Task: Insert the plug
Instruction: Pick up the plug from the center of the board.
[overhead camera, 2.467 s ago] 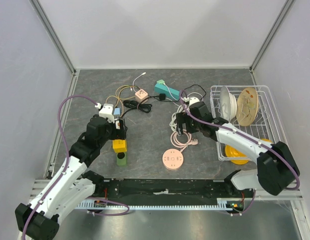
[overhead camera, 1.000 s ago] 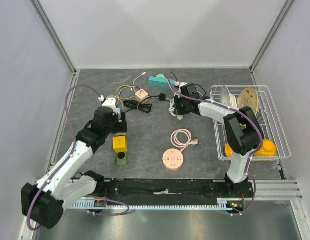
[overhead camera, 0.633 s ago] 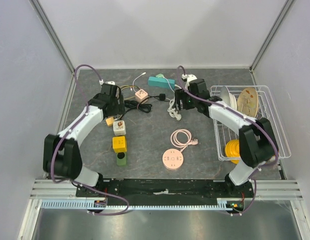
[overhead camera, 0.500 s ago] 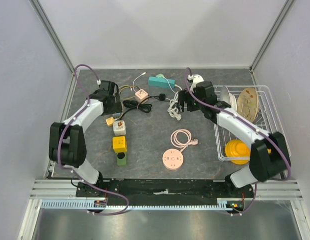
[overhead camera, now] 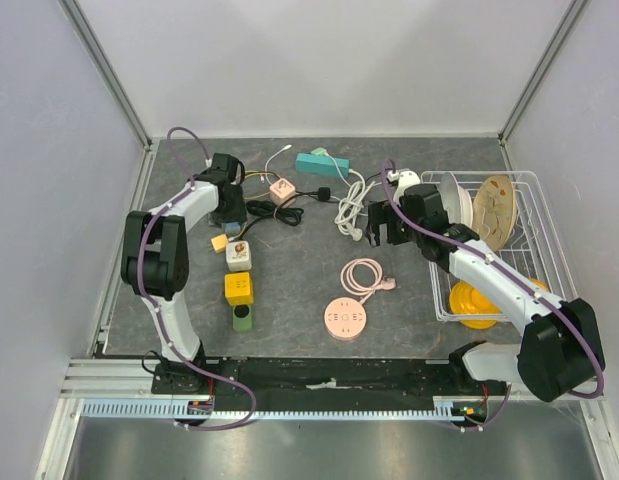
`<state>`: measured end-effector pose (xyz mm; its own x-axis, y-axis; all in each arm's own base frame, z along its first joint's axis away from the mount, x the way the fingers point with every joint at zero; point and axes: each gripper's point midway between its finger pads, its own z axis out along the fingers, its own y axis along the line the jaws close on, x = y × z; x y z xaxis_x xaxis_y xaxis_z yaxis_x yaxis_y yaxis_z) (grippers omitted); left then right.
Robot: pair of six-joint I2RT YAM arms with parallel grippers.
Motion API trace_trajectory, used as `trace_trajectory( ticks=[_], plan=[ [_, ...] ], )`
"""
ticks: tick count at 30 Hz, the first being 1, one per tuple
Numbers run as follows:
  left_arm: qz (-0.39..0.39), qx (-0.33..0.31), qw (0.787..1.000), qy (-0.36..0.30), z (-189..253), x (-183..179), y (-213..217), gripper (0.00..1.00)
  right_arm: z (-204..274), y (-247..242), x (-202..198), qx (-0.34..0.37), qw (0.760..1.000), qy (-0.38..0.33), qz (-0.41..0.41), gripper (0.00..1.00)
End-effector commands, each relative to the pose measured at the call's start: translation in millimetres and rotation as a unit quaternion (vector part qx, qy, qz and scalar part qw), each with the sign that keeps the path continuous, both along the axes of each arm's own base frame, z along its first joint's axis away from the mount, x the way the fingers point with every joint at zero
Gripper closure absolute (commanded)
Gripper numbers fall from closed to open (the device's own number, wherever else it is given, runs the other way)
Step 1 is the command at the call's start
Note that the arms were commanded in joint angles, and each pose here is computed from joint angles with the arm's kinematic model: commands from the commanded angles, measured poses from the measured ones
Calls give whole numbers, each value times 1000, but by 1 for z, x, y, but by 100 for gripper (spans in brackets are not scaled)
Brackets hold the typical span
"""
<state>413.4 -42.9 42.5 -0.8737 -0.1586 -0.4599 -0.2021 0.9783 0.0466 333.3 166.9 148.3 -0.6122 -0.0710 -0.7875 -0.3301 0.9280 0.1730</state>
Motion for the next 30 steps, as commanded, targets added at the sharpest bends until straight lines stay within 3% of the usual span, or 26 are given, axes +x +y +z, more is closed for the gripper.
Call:
trace_trajectory(
  ticks=[1,7,11,12,15,24,27,30],
  plan=[
    [11,-11,1000,2,-5,12,-6,40,2,-4,-1,-5,1000,-5,-5,4],
    [8,-5,1000,17,-16,9,-4,51,-1,-4,-1,-10,1000,-1,-2,3],
    [-6,-8,1000,-4,11,19,-7,77,0,-2,0,-6,1000,-1,2,3],
    [-8,-9,1000,-15,21,23,-7,79,2,-1,0,-5,1000,-3,2,3],
    [-23,-11,998,-65,71,33,-9,90,6,-1,0,-3,1000,-9,4,3],
    [-125,-22,969,-212,217,29,-54,92,25,-1,-5,15,999,-28,4,3],
    [-176,-12,950,-257,269,14,-89,93,38,-2,-6,20,999,-42,4,2],
    [-224,-12,916,-331,344,-3,-127,93,51,-5,-9,22,998,-56,2,2]
  ],
)
